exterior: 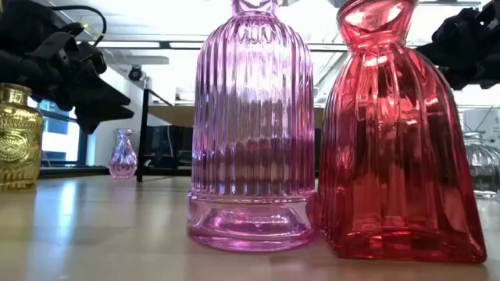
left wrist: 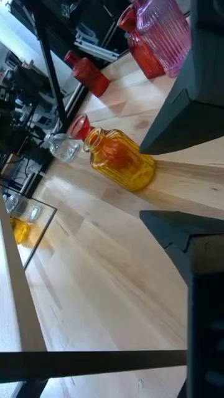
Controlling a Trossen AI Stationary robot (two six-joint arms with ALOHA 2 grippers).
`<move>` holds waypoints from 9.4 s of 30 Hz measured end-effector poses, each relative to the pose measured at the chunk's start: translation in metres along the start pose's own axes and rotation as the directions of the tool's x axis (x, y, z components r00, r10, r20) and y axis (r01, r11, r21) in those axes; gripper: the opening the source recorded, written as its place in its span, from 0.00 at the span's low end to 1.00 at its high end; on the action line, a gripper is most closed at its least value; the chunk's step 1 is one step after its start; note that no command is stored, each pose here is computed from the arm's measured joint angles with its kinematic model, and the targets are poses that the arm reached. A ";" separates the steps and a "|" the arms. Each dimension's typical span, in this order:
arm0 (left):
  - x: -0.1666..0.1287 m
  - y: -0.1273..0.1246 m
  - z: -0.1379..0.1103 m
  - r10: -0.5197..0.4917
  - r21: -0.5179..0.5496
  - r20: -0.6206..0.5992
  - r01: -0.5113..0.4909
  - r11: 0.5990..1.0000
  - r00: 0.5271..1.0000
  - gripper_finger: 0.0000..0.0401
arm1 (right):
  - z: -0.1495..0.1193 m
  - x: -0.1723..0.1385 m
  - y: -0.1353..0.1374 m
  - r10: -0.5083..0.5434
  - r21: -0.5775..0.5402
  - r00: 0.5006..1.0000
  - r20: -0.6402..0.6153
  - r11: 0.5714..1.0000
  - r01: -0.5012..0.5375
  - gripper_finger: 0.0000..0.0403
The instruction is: Sort vases onto shelf
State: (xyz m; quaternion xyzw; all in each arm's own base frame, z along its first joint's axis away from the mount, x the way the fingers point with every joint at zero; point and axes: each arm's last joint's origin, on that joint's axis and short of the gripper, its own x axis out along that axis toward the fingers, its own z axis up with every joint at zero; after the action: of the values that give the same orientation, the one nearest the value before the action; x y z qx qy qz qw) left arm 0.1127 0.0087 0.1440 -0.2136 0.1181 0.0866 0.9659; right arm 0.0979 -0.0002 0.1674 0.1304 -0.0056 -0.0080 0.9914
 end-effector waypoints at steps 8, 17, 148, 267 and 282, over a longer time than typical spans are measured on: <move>0.000 0.000 0.000 0.000 0.000 0.000 0.000 1.000 1.000 0.37 | 0.000 0.000 0.000 0.000 0.000 1.000 0.000 1.000 0.000 0.60; 0.000 0.000 0.000 0.000 0.000 0.000 0.000 1.000 1.000 0.37 | 0.000 0.000 0.000 0.000 0.000 1.000 0.000 1.000 0.000 0.60; 0.000 0.000 0.000 0.000 0.000 0.000 0.000 1.000 1.000 0.37 | 0.001 0.000 0.000 0.000 -0.035 1.000 0.006 0.999 0.000 0.60; 0.000 0.000 0.000 0.000 0.000 0.000 0.000 1.000 1.000 0.37 | 0.104 0.052 -0.124 -0.292 -0.097 0.181 -0.939 0.731 0.676 0.60; 0.000 0.000 0.000 0.000 0.000 0.000 0.000 1.000 1.000 0.37 | 0.105 0.059 -0.116 -0.334 -0.178 0.133 -0.933 0.751 0.636 0.60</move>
State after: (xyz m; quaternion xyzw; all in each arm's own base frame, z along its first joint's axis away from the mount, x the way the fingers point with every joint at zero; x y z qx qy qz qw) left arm 0.1127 0.0087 0.1439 -0.2136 0.1182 0.0866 0.9659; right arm 0.1540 -0.1403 0.2390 0.2341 0.6038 -0.2554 0.7179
